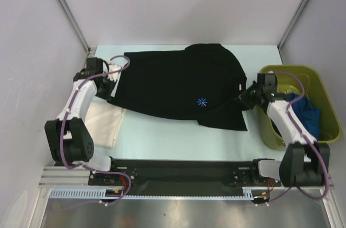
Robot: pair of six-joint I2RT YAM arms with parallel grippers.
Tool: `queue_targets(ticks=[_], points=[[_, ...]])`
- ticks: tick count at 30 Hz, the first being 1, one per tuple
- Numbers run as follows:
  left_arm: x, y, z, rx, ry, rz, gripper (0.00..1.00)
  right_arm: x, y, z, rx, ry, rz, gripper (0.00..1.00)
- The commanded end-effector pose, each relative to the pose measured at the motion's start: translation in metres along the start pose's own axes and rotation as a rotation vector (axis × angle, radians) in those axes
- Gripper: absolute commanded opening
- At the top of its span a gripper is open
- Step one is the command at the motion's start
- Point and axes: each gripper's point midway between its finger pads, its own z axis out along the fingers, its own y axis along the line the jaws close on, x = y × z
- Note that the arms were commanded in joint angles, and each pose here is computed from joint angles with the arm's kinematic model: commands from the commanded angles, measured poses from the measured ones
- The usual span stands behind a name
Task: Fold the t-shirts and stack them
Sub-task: Fold the tshirt
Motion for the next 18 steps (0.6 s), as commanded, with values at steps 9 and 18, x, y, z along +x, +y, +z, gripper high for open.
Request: queue_targets(ticks=[9, 18], points=[[-0.116, 0.052, 0.056, -0.038, -0.141, -0.063, 0.00, -0.093, 0.072, 0.100, -0.024, -0.104, -0.197, 0.00], [-0.146, 0.066, 0.088, -0.038, -0.131, -0.069, 0.00, -0.123, 0.088, 0.149, 0.023, -0.085, -0.237, 0.00]])
